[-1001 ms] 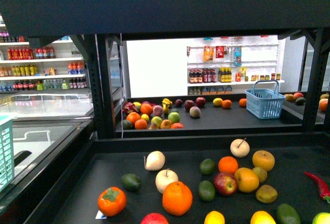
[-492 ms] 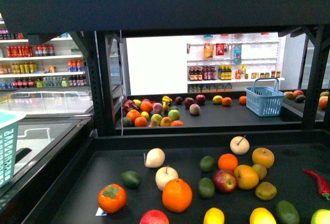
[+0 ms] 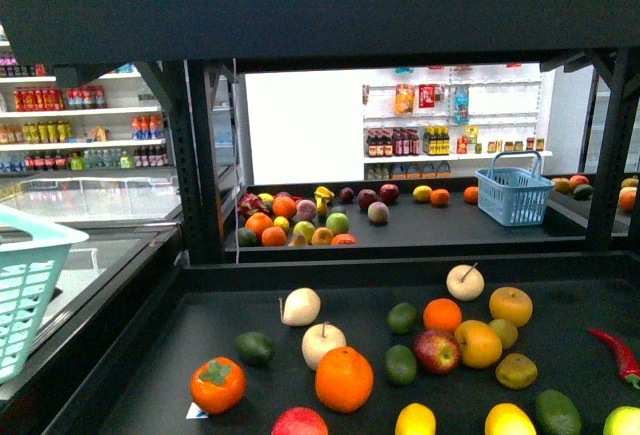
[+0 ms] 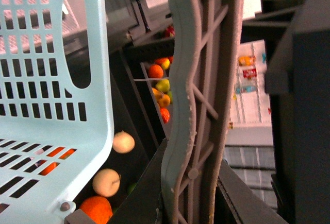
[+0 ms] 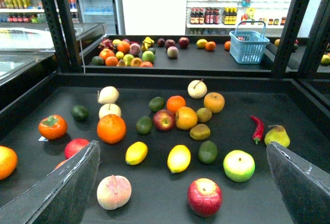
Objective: Pick lemon from shelf
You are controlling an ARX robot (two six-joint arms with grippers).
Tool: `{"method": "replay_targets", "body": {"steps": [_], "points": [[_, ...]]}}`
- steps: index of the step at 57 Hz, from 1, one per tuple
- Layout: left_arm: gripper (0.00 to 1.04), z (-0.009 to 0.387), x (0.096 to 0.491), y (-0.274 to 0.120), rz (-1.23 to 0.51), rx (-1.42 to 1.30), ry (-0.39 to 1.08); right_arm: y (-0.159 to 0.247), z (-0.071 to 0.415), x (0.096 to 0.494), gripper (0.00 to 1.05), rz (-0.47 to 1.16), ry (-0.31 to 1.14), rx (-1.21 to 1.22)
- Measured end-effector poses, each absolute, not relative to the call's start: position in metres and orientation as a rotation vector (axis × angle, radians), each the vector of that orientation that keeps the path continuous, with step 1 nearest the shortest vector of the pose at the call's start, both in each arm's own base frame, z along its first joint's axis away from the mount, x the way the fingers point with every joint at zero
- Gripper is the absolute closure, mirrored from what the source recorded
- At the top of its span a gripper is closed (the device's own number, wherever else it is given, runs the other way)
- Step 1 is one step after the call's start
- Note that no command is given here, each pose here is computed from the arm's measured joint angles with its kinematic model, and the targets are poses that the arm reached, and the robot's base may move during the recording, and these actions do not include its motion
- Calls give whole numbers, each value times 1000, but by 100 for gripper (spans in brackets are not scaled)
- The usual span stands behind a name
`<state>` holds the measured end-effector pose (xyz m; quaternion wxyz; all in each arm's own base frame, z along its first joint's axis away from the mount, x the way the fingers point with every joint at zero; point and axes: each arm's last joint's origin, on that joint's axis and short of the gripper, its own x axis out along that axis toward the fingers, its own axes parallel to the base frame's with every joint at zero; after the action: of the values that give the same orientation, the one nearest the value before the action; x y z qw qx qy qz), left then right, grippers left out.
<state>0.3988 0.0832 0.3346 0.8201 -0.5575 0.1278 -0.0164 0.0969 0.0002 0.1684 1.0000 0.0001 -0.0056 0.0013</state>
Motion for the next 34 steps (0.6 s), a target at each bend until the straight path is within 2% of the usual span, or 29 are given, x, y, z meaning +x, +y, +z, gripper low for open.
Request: {"method": "replay_targets", "body": {"steps": [10, 34], "points": [[90, 350, 389, 20, -193, -1131, 357, 0, 168, 97, 7, 3, -11, 0], [91, 340, 374, -98, -431, -1050, 532, 0, 168, 97, 7, 3, -11, 0]]}}
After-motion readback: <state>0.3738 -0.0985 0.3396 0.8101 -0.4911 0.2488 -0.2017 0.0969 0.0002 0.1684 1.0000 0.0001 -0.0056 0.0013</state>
